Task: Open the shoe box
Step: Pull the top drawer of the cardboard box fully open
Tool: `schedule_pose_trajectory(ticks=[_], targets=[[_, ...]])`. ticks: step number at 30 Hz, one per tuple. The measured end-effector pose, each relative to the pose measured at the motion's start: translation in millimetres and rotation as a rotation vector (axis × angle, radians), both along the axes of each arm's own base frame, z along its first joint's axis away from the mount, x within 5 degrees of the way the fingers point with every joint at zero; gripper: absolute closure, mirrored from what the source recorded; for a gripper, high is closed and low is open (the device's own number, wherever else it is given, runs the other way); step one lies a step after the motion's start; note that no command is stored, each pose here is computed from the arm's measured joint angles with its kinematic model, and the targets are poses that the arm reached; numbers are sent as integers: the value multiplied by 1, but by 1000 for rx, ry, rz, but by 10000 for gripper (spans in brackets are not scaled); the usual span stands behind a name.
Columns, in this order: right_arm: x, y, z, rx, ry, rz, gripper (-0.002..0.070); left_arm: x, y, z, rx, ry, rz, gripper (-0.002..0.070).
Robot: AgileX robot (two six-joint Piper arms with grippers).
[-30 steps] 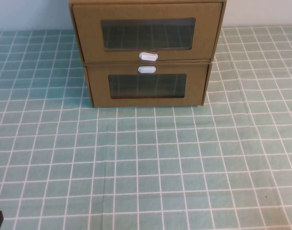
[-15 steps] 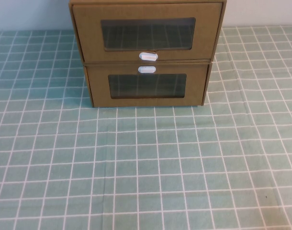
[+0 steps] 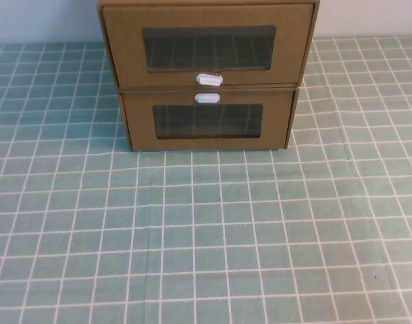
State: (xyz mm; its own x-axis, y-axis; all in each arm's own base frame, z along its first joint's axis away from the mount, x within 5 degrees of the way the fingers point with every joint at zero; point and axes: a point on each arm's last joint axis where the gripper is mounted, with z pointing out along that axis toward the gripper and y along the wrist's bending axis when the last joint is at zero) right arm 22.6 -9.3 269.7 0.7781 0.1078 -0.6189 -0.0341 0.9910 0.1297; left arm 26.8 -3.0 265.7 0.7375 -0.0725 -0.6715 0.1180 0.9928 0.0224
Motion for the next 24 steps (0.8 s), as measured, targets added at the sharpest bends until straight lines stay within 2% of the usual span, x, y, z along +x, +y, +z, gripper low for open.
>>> schedule_pose_trajectory(ticks=[6, 12, 17, 24], targets=[[-16, -3, 10, 17, -204, -33, 690, -9, 2, 7, -24, -130, 1, 680], [-22, 2, 19, -42, -273, -31, 689, -18, 3, 22, -123, -206, -113, 680], [-40, 9, 66, -118, -333, 24, 689, -38, 7, 69, -148, -290, -142, 680], [-68, 2, 136, 81, -229, 226, 690, -74, 12, 151, -149, -327, -151, 680]])
